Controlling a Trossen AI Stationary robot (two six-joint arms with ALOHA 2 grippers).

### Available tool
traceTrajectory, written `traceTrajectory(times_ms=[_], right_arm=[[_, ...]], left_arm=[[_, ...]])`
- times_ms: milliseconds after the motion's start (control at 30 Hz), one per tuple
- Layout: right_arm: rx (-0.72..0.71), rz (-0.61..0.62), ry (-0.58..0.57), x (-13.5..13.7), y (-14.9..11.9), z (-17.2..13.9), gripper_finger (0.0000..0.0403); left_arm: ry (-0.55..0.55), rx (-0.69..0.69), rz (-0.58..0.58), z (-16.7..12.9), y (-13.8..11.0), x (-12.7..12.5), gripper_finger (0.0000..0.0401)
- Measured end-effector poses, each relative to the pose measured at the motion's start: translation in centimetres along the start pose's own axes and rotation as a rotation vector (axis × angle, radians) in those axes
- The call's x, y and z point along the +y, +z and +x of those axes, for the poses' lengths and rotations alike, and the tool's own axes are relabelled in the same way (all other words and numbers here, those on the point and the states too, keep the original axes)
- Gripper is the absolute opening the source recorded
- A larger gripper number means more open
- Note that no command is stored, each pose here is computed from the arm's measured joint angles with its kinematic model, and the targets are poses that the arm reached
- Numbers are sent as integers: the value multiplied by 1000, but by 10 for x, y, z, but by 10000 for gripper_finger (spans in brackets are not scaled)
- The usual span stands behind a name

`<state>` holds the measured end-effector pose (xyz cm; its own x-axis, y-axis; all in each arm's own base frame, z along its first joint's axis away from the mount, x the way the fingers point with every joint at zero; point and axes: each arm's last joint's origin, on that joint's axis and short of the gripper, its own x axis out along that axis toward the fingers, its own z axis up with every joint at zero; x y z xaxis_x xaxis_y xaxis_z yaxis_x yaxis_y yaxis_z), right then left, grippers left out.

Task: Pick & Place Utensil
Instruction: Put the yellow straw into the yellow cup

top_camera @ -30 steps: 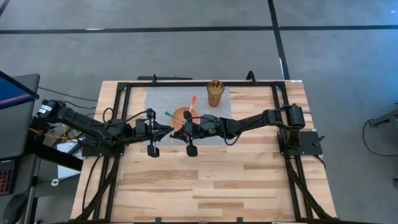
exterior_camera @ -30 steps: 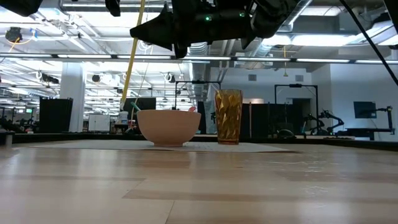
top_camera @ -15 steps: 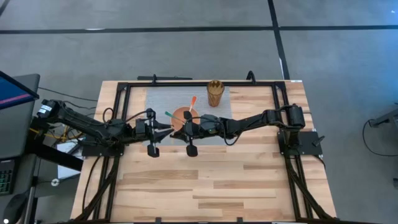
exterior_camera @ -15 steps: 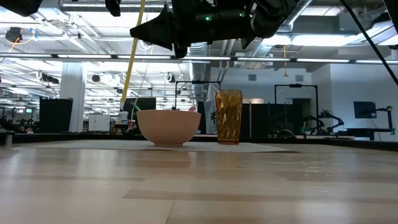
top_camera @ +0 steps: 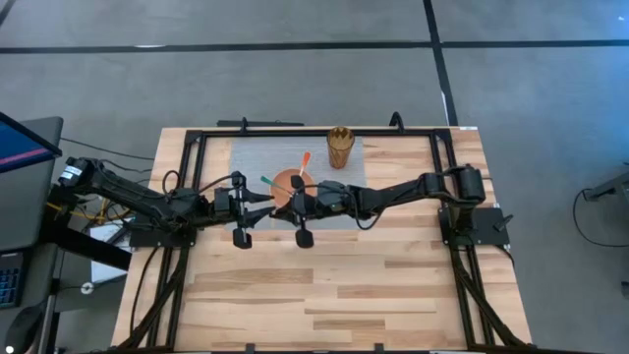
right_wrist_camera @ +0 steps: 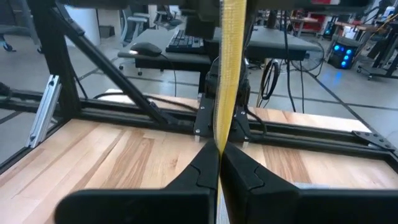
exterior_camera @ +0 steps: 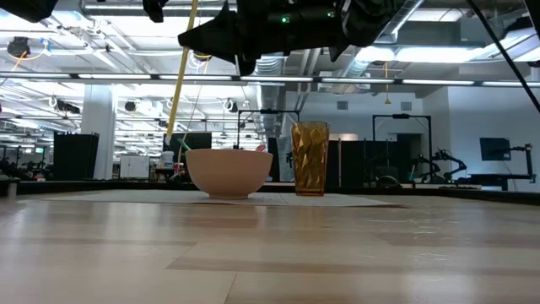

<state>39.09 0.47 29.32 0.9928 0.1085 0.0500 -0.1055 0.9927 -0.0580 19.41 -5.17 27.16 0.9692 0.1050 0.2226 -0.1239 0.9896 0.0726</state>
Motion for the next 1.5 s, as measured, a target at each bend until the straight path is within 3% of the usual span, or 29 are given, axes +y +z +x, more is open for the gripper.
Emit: traceTrajectory(times_ms=[233,433,533,667,833,933,1033,1333,1500], right_arm=[[55,-1,-6,-3,16,-15,2],[86,-3,-42,-13,53,-50,2],[66,-60,-76,-21,75,-73,2],[35,-171,-231,-33,102,-104,2],[127,-318,-585,-55,117,-140,2],[228,-283,-762,-75,114,-158,2],[279,-150,-809,-97,105,-171,2],[386,27,-732,-157,55,-161,2],[453,89,-699,-171,28,-148,2]], left_arm=[[0,2,1,0,0,0,142],[0,2,1,0,0,0,144],[-1,2,1,0,0,0,143],[0,2,1,0,0,0,144],[-1,3,1,0,0,0,145],[-1,4,-21,0,0,0,145],[-1,6,-28,0,-1,0,145],[-1,6,-28,0,-1,0,145],[-1,6,-28,0,-1,0,145]])
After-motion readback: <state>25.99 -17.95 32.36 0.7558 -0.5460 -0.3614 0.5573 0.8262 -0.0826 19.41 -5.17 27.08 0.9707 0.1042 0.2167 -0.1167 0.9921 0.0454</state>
